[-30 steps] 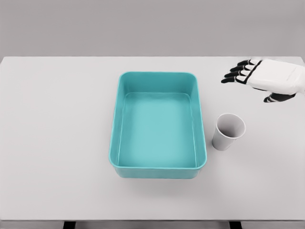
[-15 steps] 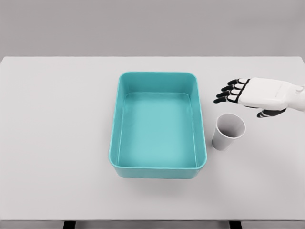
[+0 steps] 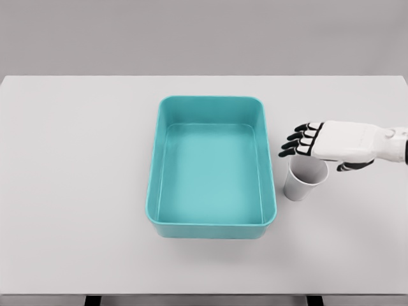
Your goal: Put the paper cup into the basket with your right arm
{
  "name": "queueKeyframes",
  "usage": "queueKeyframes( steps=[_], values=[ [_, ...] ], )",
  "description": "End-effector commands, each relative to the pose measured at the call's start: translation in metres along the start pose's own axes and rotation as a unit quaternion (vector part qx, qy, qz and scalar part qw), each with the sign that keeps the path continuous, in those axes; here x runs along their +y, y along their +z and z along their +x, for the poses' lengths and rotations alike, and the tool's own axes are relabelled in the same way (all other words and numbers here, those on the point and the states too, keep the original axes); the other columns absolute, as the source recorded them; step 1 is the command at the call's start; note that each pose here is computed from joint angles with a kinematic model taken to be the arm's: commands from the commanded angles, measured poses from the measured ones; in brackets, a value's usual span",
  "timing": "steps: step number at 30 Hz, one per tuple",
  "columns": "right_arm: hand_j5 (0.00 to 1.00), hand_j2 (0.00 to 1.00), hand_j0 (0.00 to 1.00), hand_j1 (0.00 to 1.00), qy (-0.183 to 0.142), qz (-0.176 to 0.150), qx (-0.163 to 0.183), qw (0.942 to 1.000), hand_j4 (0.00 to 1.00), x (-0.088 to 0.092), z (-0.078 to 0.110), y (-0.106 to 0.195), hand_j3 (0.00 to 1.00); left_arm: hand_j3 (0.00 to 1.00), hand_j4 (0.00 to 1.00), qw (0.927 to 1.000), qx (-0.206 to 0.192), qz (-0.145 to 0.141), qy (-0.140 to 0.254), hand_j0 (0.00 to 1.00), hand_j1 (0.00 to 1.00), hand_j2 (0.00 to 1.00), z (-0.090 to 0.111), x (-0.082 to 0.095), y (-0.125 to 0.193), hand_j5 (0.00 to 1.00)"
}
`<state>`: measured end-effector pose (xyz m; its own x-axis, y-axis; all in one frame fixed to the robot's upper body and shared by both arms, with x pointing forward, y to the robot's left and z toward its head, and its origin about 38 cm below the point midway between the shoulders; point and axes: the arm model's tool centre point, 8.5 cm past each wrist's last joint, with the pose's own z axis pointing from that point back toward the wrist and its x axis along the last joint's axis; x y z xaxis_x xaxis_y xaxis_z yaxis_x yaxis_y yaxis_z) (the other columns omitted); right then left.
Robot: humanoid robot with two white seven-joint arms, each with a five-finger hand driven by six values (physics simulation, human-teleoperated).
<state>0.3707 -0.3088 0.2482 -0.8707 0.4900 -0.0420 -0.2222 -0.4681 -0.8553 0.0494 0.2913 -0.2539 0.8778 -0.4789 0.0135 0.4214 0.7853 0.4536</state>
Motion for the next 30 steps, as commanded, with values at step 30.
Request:
queueKeyframes(
  steps=[30],
  values=[
    [1.00, 1.00, 1.00, 1.00, -0.001, 0.020, -0.010, 0.9998, 1.00, 0.013, 0.005, -0.011, 1.00, 1.00, 1.00, 1.0000, 0.000, 0.000, 0.000, 1.00, 1.00, 1.00, 0.000, 0.000, 0.000, 1.00]
  ],
)
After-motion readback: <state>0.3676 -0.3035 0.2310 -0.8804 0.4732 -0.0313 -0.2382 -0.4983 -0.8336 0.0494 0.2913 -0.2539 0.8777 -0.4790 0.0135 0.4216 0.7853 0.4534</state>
